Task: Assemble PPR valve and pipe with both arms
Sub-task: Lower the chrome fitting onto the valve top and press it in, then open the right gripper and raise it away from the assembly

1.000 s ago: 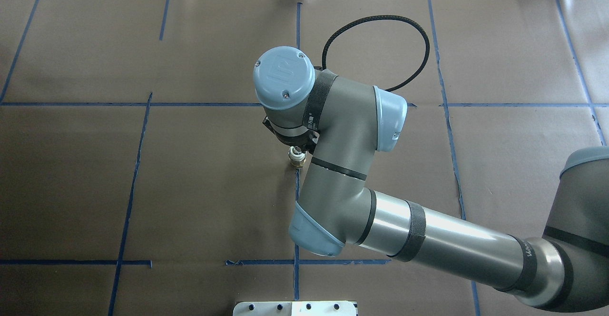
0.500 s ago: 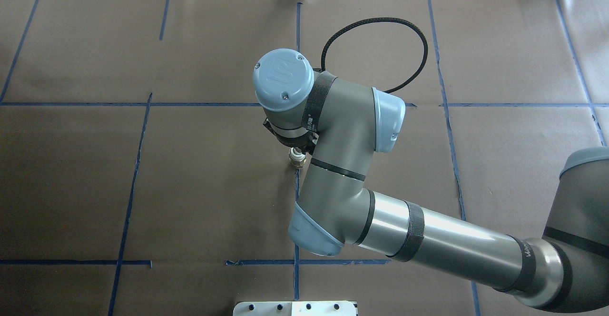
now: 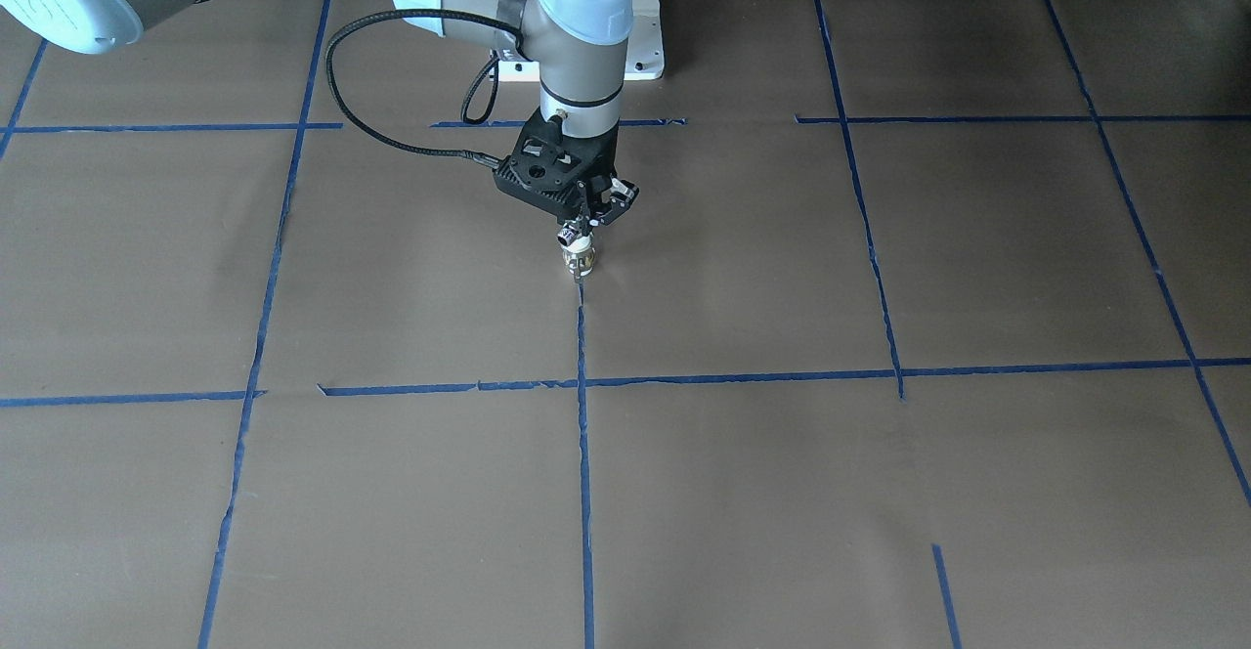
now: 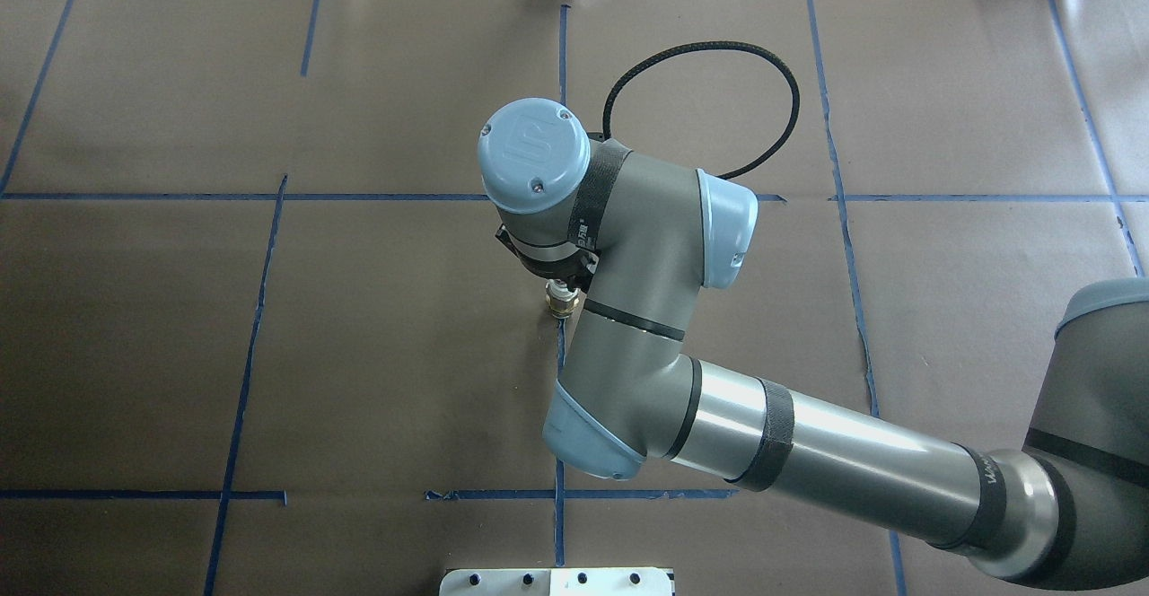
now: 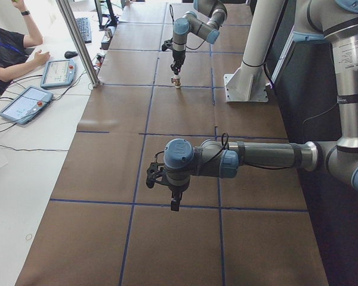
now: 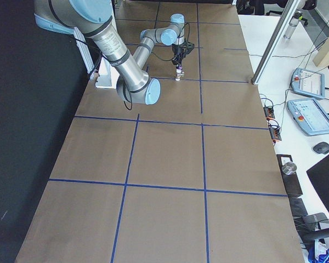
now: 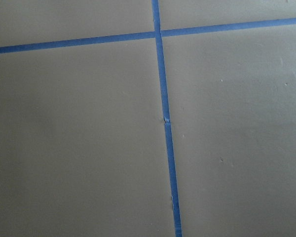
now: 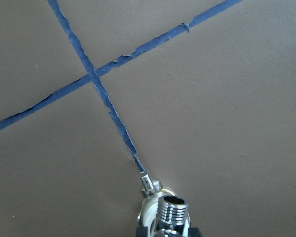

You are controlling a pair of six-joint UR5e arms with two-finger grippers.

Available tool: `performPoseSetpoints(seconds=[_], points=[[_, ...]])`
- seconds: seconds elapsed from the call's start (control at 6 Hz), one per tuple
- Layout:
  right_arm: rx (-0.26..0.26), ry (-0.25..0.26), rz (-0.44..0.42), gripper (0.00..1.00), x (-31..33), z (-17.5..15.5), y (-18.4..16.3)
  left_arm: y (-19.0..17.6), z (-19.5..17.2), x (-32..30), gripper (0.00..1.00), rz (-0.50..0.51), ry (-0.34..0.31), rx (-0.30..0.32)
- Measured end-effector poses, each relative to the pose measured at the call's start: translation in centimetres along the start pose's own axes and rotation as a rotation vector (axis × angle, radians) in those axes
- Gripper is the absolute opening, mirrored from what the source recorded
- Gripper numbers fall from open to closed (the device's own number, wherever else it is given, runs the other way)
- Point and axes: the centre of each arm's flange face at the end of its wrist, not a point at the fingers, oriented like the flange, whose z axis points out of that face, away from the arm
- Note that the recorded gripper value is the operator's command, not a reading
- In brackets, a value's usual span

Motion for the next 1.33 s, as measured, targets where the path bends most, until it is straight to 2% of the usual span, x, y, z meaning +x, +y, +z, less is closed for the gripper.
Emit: performPoseSetpoints(seconds=[0.5, 0.83, 1.0, 1.17, 1.33], points=[[0.000, -0.007, -0.012, 0.99, -0.1, -0.3, 0.1, 0.0, 0.0, 0.0, 1.00, 0.000, 0.000, 0.000], [0.009, -0.029, -0.056, 0.99, -0.3, -1.7, -0.9, 0.0, 0.0, 0.0, 1.00, 0.002, -0.002, 0.000], [0.003, -0.034, -0.084, 0.99, -0.2, -2.5, -3.0, 0.1, 0.1, -0.1, 1.00, 0.001, -0.005, -0.003], [-0.023, -0.034, -0.114, 0.99, 0.5, -3.5, -6.7, 0.1, 0.2, -0.2, 1.00, -0.003, -0.006, -0.007], [-0.049, -0.028, -0.162, 1.00, 2.4, -4.1, -11.9, 0.1, 0.2, -0.2, 1.00, -0.007, -0.005, -0.010]])
